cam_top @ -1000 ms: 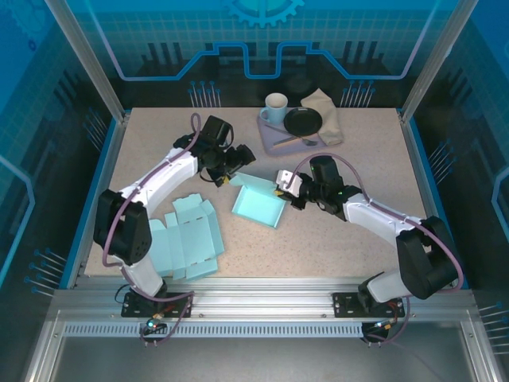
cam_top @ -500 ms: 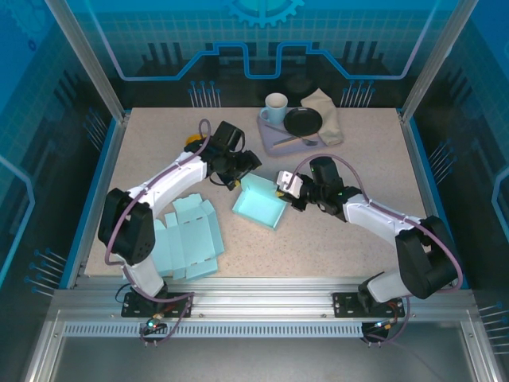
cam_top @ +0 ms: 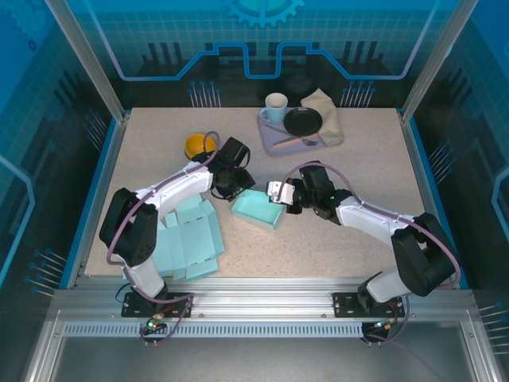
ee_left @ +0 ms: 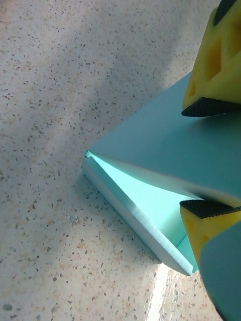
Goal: Fold the paper box
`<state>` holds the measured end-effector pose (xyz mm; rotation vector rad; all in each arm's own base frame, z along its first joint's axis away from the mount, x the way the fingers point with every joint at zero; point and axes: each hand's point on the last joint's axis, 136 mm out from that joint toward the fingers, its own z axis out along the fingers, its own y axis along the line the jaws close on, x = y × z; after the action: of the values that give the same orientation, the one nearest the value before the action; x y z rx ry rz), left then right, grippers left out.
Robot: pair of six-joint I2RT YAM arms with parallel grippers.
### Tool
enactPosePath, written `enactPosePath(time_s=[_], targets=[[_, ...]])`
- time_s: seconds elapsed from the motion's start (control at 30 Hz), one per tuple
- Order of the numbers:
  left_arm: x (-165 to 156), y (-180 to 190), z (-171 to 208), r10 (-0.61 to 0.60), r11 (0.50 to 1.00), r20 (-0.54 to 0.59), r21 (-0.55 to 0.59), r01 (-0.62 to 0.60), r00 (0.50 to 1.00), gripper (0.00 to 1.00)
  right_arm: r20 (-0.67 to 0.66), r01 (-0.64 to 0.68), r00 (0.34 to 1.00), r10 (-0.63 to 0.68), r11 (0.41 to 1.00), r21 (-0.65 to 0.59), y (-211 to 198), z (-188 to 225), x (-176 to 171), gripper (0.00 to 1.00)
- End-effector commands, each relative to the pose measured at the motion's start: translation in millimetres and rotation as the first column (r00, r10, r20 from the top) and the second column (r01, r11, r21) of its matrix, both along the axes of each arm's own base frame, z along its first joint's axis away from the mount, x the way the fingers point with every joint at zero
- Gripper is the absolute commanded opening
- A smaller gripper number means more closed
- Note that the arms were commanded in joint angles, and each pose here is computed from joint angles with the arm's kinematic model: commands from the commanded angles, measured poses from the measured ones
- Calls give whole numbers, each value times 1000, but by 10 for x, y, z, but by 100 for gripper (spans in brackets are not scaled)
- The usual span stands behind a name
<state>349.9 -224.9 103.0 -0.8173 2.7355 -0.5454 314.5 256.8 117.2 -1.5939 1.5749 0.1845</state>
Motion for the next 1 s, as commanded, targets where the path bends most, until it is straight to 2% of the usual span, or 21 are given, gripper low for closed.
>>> enactPosePath(time_s=[0.0,0.1,0.3,0.53,0.67,0.97], targets=[[-361,-462,54,-146,984,-16,-105,143,989,49,-44,-35,999,32,997,-66,52,-263,-165,8],[-447,-426,-13,-154,986,-21,-62,152,988,49,-65,-26,998,20,995,-91,20,-344,-221,24],[-557,-214,-157,-145,987,-39,63,147,989,50,-100,-2,995,-12,991,-135,-56,-443,-340,41],[-635,-101,-352,-116,987,-81,105,124,990,58,-149,11,988,-35,986,-164,-147,-381,-453,54],[-629,-39,-362,-103,984,-78,137,113,992,63,-183,-6,983,-27,984,-179,-196,-307,-552,59],[-625,3,-407,-74,985,-78,152,85,994,66,-246,-37,969,-15,978,-206,-405,-76,-824,68]])
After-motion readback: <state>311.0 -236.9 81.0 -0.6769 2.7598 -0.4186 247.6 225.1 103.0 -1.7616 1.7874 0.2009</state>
